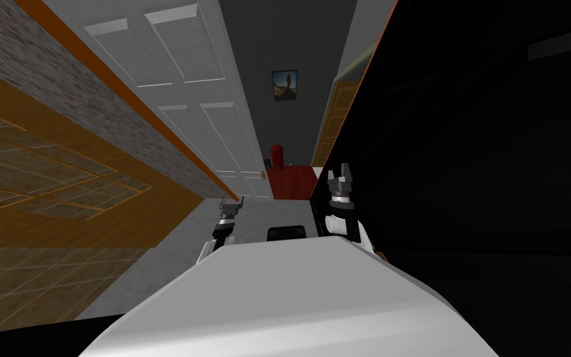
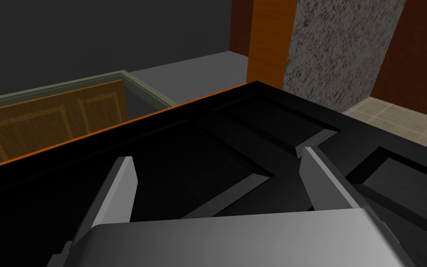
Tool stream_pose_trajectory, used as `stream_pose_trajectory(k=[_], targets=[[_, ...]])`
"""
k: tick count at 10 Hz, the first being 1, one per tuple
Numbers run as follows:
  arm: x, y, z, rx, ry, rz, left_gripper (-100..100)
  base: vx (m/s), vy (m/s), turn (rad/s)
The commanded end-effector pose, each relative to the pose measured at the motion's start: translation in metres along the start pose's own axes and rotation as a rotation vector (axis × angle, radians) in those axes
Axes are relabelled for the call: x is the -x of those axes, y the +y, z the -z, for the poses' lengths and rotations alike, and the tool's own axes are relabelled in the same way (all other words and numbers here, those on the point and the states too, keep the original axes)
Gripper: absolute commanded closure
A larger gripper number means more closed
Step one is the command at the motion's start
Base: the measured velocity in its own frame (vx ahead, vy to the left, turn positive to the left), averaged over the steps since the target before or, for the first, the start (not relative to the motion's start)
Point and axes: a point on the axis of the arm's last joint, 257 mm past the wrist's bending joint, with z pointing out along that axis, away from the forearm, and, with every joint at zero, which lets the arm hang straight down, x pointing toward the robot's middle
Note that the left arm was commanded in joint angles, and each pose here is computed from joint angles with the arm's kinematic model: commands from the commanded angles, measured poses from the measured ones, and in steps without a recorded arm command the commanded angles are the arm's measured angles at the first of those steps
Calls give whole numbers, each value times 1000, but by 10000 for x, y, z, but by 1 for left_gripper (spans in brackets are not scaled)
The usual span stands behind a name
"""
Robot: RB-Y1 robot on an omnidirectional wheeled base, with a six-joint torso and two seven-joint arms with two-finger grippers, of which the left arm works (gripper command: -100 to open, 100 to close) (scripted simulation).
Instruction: Pull the door open
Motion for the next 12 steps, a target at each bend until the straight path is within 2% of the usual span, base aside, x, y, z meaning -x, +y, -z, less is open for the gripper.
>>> stream_pose_trajectory(k=[1,2,5,6,12], targets=[[-67,-8,44,-8,11,-62,-100,93,-6,-21],[-67,-8,44,-8,11,-71,-100,64,-6,-2],[-219,-9,131,-23,33,-180,-100,80,-11,-17],[-219,-9,131,-23,33,-186,-100,66,-1,-7],[-458,-23,287,-53,66,-368,-100,73,-6,-15]])
